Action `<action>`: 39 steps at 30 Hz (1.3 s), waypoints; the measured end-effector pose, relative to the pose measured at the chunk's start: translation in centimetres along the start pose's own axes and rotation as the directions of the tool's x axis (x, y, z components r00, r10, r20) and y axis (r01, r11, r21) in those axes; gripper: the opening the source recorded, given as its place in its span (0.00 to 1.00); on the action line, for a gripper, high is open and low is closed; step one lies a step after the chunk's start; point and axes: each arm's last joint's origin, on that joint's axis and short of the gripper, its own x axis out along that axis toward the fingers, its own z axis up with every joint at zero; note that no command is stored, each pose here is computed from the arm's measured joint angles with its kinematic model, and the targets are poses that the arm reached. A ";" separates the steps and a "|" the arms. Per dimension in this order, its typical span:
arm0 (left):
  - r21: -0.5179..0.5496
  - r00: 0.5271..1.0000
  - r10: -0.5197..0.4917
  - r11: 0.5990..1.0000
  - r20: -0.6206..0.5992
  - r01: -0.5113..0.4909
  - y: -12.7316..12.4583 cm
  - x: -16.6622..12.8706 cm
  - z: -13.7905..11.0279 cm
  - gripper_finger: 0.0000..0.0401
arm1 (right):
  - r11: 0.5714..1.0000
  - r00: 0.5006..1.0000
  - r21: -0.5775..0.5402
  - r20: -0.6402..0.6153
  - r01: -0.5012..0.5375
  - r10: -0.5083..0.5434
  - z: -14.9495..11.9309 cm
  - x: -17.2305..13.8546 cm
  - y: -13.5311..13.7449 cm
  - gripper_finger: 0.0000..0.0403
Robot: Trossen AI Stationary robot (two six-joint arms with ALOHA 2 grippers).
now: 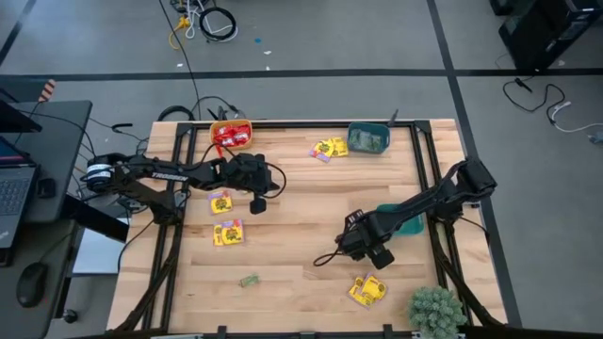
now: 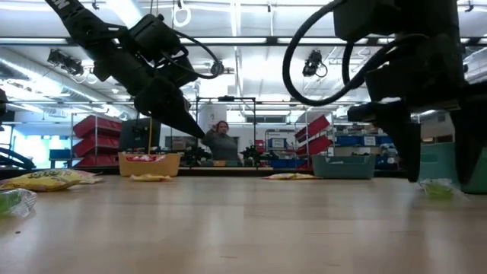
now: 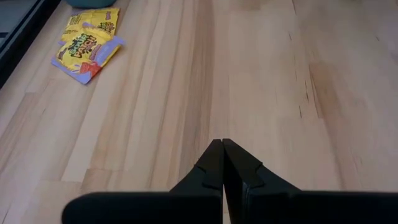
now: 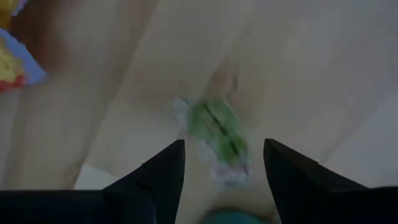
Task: Sort candy
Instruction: Put the green gummy into the blue bin
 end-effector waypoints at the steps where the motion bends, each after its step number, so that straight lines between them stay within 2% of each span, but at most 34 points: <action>1: 0.000 1.000 0.000 1.000 -0.001 0.000 0.0 0.0 0.0 0.00 | 1.000 1.000 -0.004 0.004 0.000 0.000 0.2 0.2 0.0 0.50; 5: -0.002 1.000 -0.003 1.000 -0.016 0.003 0.0 0.0 -0.2 0.00 | 1.000 1.000 -0.012 0.014 0.014 -0.013 0.4 0.5 0.1 0.44; 8: -0.004 1.000 0.012 1.000 -0.024 -0.012 0.0 0.0 -0.2 0.00 | 0.999 0.998 -0.009 0.049 0.038 -0.037 0.6 0.1 0.0 0.36; 13: -0.102 0.999 0.023 0.994 -0.026 -0.026 0.1 0.0 -0.2 0.00 | 0.995 0.995 0.101 0.101 -0.005 -0.005 0.5 -0.5 -1.3 0.17; 16: -0.111 0.999 0.025 0.993 -0.031 -0.028 0.2 0.0 -0.3 0.00 | 0.986 0.993 0.166 0.118 -0.009 -0.011 0.2 -1.0 -2.5 0.06; 19: -0.111 0.999 0.026 0.993 -0.032 -0.029 0.2 0.0 -0.3 0.00 | 0.983 0.989 0.177 0.146 -0.041 0.015 0.0 -1.5 -3.0 0.01; 24: -0.094 0.998 0.022 0.995 -0.053 -0.027 0.2 0.0 -0.5 0.00 | 0.982 0.981 0.160 0.179 -0.103 0.074 0.1 -1.7 -2.7 0.12; 29: -0.087 0.998 0.022 0.996 -0.053 -0.027 0.2 0.0 -0.5 0.00 | 0.981 0.972 0.161 0.225 -0.110 0.072 0.7 -1.6 -2.7 0.30; 32: -0.087 0.998 0.022 0.996 -0.053 -0.027 0.2 0.0 -0.5 0.00 | 0.980 0.972 0.168 0.224 -0.111 0.072 0.7 -1.4 -2.8 0.37; 39: -0.086 0.998 0.021 0.996 -0.057 -0.026 0.2 0.0 -0.5 0.00 | 0.973 0.977 0.168 0.168 -0.159 0.130 -0.8 0.8 -2.3 0.39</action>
